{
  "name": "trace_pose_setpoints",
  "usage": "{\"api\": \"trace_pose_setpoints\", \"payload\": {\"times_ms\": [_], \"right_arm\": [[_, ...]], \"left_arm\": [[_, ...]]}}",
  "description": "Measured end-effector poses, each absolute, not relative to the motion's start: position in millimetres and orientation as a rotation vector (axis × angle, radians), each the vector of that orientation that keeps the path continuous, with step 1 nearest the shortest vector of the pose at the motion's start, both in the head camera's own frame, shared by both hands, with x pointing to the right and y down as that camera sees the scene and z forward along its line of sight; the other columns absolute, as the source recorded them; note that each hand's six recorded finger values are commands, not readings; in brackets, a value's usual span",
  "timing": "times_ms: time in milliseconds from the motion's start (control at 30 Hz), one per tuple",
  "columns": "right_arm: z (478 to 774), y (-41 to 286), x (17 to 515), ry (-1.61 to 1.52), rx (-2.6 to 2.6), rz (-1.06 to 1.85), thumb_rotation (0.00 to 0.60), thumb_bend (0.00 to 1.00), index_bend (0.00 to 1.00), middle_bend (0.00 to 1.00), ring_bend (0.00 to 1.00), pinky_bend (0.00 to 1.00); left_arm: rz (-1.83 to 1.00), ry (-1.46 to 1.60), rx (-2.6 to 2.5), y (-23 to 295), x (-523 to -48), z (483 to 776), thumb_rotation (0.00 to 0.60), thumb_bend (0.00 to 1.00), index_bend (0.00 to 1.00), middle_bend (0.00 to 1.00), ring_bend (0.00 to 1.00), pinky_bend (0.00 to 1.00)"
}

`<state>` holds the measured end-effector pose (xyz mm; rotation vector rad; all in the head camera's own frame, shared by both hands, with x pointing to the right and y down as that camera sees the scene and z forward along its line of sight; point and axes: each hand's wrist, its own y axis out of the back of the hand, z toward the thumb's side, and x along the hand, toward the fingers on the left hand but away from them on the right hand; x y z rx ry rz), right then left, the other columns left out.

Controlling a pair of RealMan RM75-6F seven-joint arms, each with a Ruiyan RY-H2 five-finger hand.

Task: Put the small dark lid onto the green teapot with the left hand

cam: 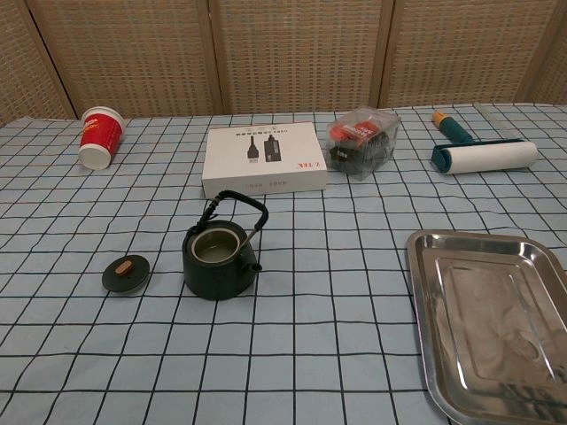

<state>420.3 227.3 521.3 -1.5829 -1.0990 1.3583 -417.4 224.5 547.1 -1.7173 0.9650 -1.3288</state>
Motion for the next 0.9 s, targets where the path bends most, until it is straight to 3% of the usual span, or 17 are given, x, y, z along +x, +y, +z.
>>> {"api": "trace_pose_setpoints", "payload": {"times_ms": [300,467,600,900], "right_arm": [[522.6,227.9,421.0,-1.102,-1.588,1.367,0.600,0.00,0.00,0.00,0.00,0.00],[524.2,226.4,424.2,-1.109,-1.585,1.380,0.600,0.00,0.00,0.00,0.00,0.00],[528.3,224.2,428.2,-1.111,-1.582,1.403,0.600,0.00,0.00,0.00,0.00,0.00],[537.5,222.1,433.9,-1.099,-1.569,1.449,0.600,0.00,0.00,0.00,0.00,0.00]], "left_arm": [[-1.335,0.944,-1.723,224.2,-415.9,551.2,0.600,0.00,0.00,0.00,0.00,0.00],[-1.328,0.891,-1.757,216.9,-403.1,564.4,0.600,0.00,0.00,0.02,0.05,0.18],[-1.328,0.807,-1.829,207.2,-382.5,585.3,0.600,0.00,0.07,0.11,0.16,0.28],[-1.320,0.489,-1.903,178.2,-311.5,646.8,0.600,0.00,0.15,0.17,0.21,0.32]]}}
